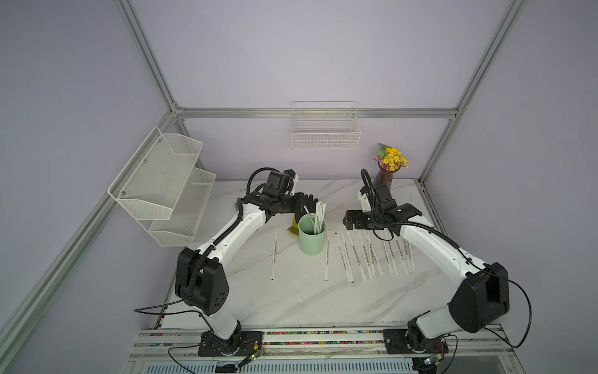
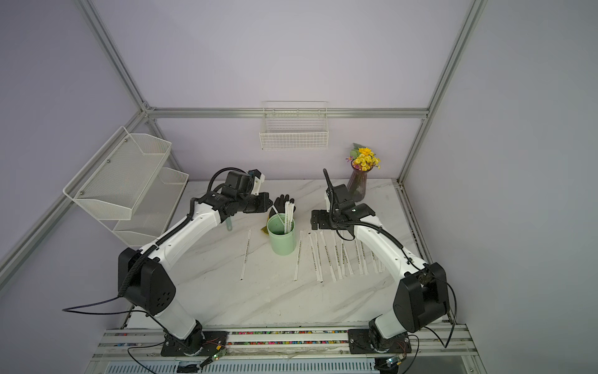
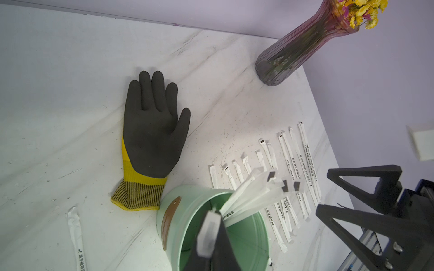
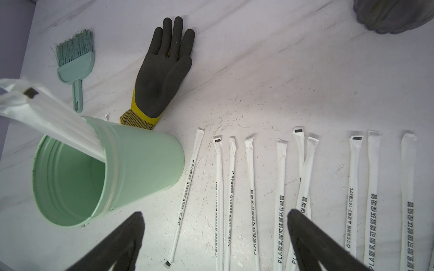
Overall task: Take the straws out of the storage container
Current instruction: Pick up the straw from the container.
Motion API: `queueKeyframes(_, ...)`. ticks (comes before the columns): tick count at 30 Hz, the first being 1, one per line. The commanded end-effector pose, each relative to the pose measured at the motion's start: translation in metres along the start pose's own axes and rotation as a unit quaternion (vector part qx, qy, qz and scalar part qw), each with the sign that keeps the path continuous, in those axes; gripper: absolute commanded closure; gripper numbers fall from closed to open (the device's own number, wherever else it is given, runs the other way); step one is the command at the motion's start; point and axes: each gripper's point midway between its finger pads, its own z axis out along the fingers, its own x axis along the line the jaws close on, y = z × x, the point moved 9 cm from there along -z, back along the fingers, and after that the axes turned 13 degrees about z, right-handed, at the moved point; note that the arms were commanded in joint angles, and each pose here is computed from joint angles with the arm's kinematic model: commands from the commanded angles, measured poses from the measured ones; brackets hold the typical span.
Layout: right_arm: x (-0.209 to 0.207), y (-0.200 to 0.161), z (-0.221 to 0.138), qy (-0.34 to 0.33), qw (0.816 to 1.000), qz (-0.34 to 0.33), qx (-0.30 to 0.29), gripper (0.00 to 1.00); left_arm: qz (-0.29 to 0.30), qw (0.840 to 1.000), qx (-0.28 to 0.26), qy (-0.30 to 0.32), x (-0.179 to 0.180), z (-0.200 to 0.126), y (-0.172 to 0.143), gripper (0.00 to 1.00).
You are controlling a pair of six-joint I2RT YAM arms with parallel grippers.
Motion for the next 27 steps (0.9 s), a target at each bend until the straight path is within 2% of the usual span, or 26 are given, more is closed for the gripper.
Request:
queueKeyframes(1, 0.003, 0.004, -0.006, 0.014, 1.000, -0.001, -0.011, 0.03, 0.027, 0.999, 0.004, 0.017, -0.002, -0.009, 0.006, 0.95)
queueKeyframes(7, 0.004, 0.005, -0.007, 0.021, 1.000, -0.001, -0.012, 0.03, 0.055, 0.998, 0.005, 0.041, -0.003, -0.024, 0.016, 0.95)
queueKeyframes(27, 0.008, 0.005, -0.018, 0.037, 0.999, 0.002, -0.019, 0.03, 0.108, 0.992, -0.034, 0.058, -0.018, -0.073, 0.057, 0.96)
